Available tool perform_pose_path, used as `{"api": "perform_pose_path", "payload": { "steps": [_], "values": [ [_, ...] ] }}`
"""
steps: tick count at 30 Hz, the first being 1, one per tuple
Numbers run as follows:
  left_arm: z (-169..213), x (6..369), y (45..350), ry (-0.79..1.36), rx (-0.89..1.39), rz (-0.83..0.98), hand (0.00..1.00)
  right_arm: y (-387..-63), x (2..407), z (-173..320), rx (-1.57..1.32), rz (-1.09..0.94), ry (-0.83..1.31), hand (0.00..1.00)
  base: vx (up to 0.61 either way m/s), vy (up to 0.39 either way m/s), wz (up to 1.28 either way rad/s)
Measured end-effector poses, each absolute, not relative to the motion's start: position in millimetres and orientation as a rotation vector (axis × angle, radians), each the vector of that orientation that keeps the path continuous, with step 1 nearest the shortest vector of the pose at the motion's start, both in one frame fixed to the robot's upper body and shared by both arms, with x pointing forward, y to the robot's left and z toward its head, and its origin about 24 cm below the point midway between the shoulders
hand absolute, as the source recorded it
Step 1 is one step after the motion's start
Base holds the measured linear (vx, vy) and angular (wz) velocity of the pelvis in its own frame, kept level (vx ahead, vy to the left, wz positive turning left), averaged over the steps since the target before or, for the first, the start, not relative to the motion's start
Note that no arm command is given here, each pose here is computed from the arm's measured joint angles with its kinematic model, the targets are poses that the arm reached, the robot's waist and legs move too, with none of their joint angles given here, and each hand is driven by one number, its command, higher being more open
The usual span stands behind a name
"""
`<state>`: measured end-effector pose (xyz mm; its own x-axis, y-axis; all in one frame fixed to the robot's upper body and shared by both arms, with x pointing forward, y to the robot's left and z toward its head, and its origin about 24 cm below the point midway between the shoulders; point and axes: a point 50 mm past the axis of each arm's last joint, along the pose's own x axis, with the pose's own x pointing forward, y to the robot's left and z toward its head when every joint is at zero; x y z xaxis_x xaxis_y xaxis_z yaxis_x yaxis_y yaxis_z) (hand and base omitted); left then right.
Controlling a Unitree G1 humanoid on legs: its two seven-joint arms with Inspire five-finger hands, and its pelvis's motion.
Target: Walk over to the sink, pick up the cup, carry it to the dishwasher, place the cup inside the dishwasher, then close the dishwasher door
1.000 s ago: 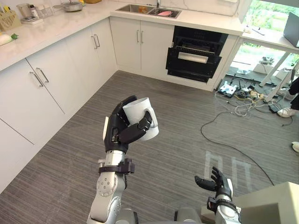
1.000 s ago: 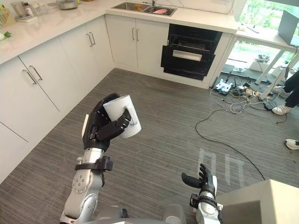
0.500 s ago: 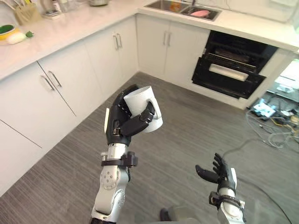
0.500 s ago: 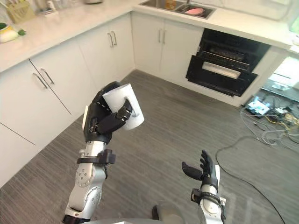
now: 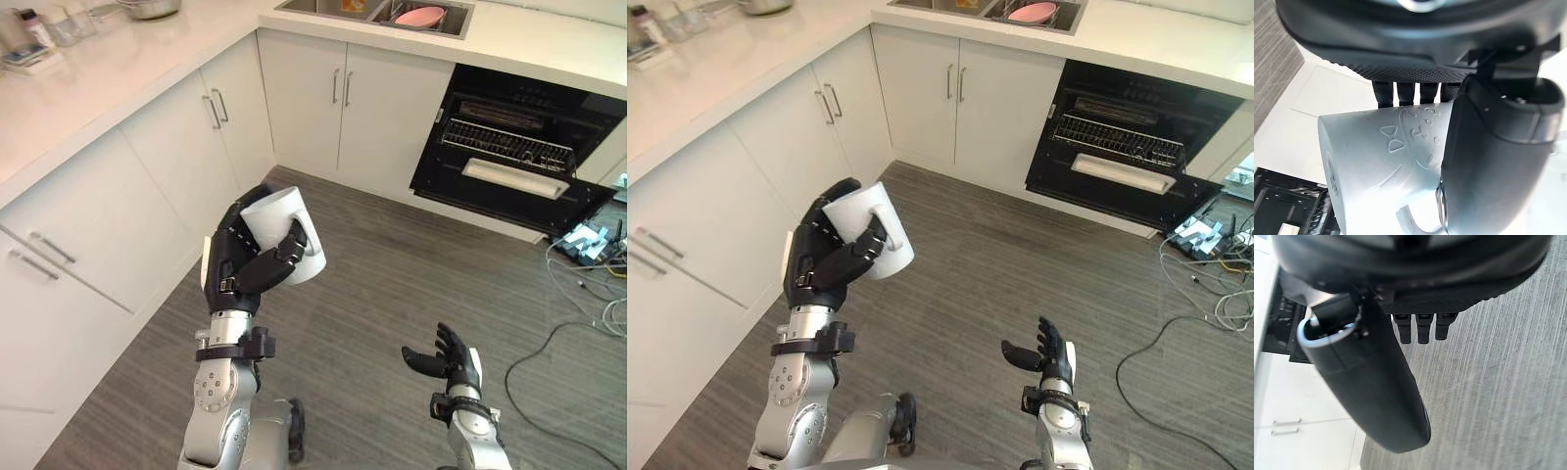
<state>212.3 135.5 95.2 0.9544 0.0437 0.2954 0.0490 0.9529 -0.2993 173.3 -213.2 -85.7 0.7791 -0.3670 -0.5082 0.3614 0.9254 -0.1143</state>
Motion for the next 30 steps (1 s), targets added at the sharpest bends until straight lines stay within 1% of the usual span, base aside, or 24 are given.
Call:
{"api": "perform_pose_path", "payload": {
  "steps": [2, 4, 8, 12, 15, 18, 22, 25, 30],
  "values": [
    [96, 212, 131, -0.303, -0.322, -0.013, 0.30, -208, 164, -85, 0.003, -0.389, 0.551, 0.90, 0.60, 0.155, -0.27],
    [104, 212, 122, -0.344, -0.334, -0.061, 0.30, -205, 155, -80, 0.017, -0.390, 0.528, 0.90, 0.64, 0.076, 0.14],
    [116, 217, 114, -0.417, -0.324, -0.111, 0.30, -215, 152, -72, 0.008, -0.428, 0.487, 0.90, 0.67, -0.002, 0.54],
    [99, 220, 110, -0.330, -0.337, -0.071, 0.30, -223, 148, -75, -0.023, -0.443, 0.516, 0.90, 0.87, -0.109, 0.61],
    [84, 218, 116, -0.263, -0.345, -0.016, 0.30, -212, 155, -66, -0.021, -0.383, 0.471, 0.90, 0.78, -0.102, -0.01],
    [81, 212, 119, -0.248, -0.346, -0.006, 0.30, -203, 165, -50, 0.000, -0.360, 0.379, 0.90, 0.65, -0.032, -0.59],
    [85, 208, 123, -0.267, -0.365, 0.009, 0.30, -205, 188, -22, -0.013, -0.345, 0.228, 0.90, 0.59, 0.107, -0.90],
    [90, 203, 125, -0.289, -0.363, 0.009, 0.30, -203, 200, -14, -0.008, -0.340, 0.185, 0.90, 0.66, 0.327, -1.59],
    [90, 202, 120, -0.279, -0.316, -0.060, 0.30, -190, 193, -12, 0.039, -0.353, 0.188, 0.90, 0.65, 0.334, -1.00]
  ]
}}
